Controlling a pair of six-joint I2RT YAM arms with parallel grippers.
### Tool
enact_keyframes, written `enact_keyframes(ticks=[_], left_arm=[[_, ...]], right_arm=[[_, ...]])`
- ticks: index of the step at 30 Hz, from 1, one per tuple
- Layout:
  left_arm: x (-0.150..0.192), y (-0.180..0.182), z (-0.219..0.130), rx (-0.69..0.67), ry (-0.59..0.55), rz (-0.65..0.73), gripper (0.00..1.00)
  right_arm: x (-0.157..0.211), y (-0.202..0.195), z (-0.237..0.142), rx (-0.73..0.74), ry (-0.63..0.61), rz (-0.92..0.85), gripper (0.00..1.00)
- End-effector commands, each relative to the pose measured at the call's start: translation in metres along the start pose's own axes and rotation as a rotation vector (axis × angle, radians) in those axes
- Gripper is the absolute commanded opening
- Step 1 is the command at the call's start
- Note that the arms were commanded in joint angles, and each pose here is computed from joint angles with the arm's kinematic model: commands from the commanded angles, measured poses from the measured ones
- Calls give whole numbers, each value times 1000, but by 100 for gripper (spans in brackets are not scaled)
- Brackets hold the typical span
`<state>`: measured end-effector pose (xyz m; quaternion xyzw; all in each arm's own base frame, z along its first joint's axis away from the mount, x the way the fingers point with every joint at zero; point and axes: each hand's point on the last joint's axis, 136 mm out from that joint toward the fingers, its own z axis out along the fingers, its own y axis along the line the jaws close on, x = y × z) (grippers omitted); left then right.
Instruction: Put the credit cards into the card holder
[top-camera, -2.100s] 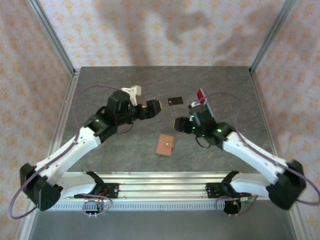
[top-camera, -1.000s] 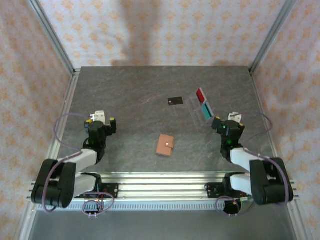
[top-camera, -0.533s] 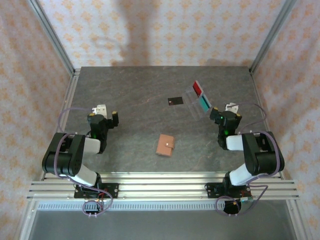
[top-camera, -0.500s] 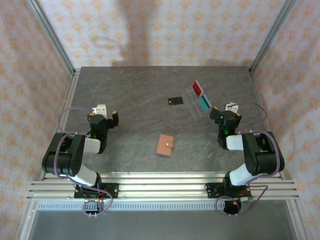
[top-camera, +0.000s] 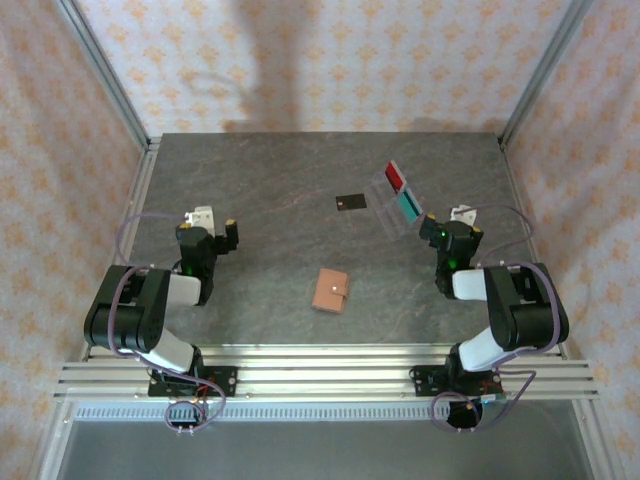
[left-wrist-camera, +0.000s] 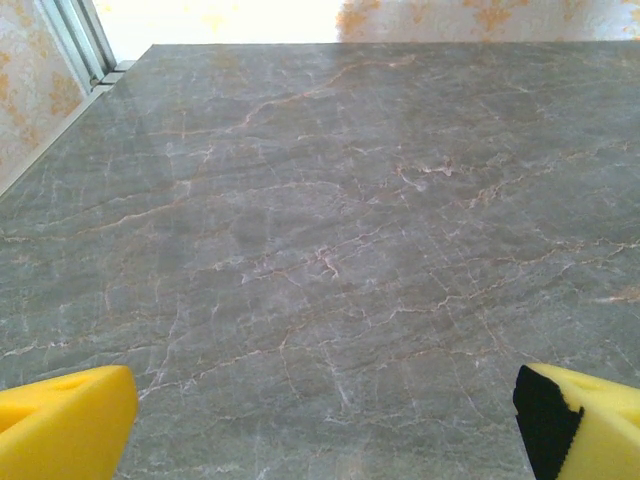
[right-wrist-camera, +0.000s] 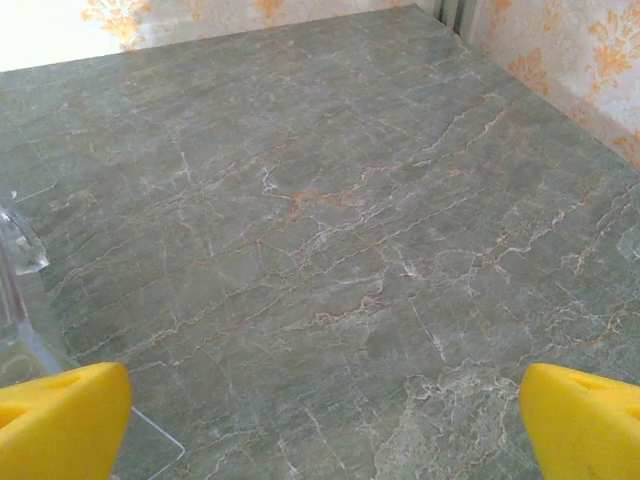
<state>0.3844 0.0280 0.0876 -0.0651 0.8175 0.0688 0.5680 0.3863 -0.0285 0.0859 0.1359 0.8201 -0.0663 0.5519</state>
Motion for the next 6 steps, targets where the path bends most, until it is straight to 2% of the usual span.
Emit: enact_keyframes(ticks=[1,6], left_arm=[[-13,1,3,-3,-34,-1,100],[-13,1,4,-8,-26,1,100]], right_arm=[[-7,-4,3,28,-13,-2,100],[-7,-5,1,25,-20,-1,99]])
